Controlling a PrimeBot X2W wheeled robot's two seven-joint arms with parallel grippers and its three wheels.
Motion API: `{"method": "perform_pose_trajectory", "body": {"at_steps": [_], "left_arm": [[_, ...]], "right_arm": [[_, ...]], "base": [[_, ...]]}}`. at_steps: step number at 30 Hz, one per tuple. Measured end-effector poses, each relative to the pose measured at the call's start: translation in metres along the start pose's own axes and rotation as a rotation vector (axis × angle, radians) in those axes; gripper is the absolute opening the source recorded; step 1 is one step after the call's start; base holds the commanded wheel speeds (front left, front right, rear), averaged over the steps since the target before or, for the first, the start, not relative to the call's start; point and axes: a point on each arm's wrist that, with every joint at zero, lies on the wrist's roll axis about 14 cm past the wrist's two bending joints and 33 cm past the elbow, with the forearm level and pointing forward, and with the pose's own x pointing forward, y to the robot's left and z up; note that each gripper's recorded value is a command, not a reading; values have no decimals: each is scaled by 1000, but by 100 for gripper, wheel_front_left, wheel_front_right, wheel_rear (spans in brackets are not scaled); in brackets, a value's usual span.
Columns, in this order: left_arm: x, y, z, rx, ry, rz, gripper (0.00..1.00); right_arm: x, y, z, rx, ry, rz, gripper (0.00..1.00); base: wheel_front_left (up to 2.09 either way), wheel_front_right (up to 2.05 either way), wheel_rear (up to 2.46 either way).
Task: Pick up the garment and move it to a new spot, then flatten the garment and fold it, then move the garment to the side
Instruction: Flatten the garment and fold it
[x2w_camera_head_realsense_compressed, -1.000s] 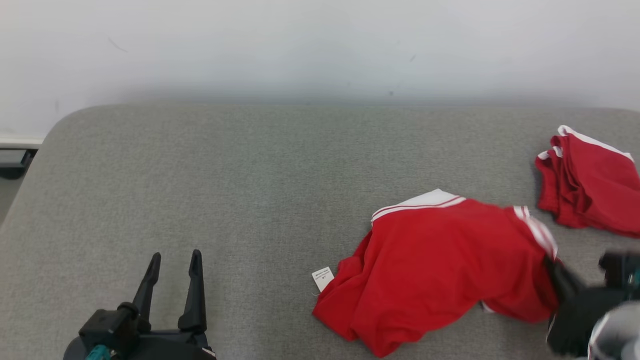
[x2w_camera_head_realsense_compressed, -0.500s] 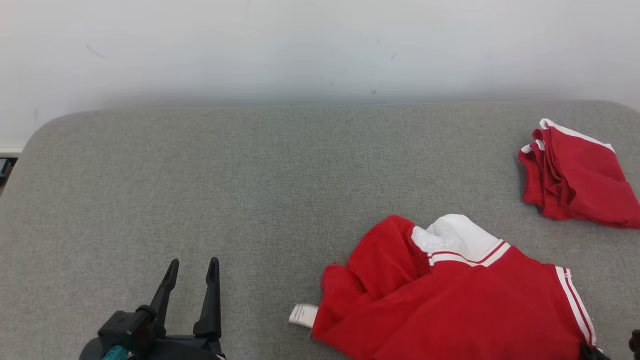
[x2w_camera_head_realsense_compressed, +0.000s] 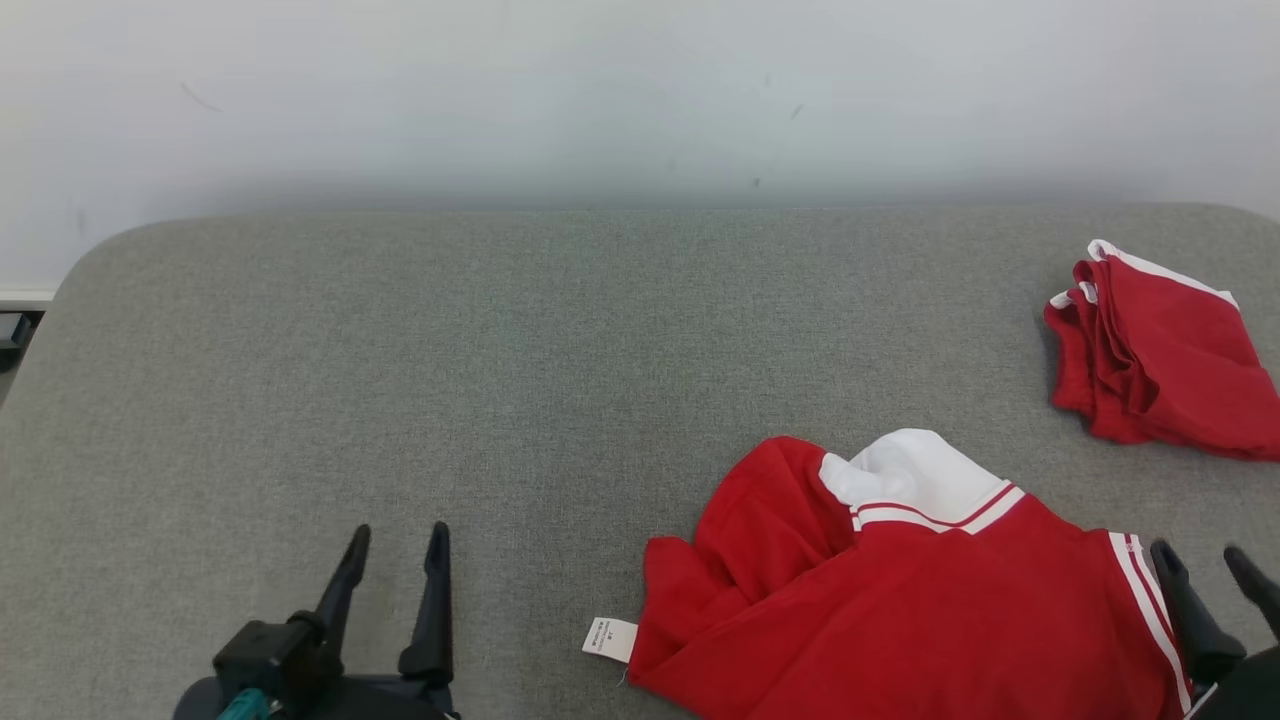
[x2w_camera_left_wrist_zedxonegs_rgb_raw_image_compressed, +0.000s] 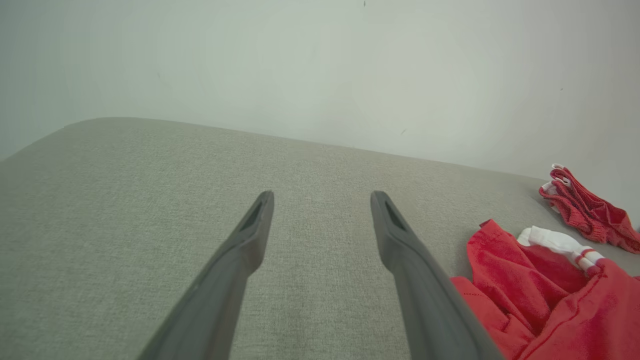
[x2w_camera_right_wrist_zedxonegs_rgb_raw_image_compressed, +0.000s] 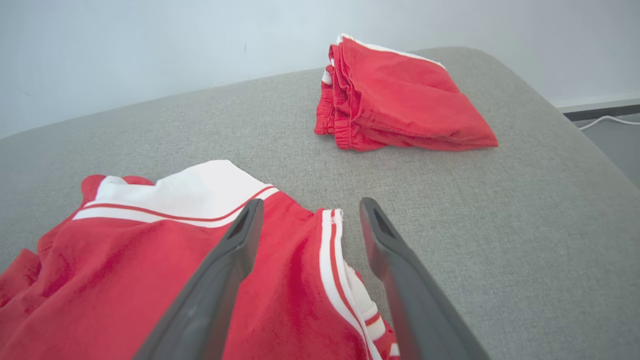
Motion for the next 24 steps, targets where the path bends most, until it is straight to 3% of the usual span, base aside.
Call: {"method": "perform_pose_trajectory", "body": {"at_steps": [4, 14, 24], "left_arm": [[2, -12, -5, -7, 25, -46, 100], [26, -73, -22, -80, 155, -301, 100], [41, -88, -61, -83, 353, -378, 100]], "right_arm": [[2, 20, 24, -24, -64, 60, 100], [48, 109, 32, -148, -15, 259, 100], [98, 115, 8, -229, 154, 230, 100]], "base": [[0, 0, 0], [0, 0, 0], [0, 0, 0]]}}
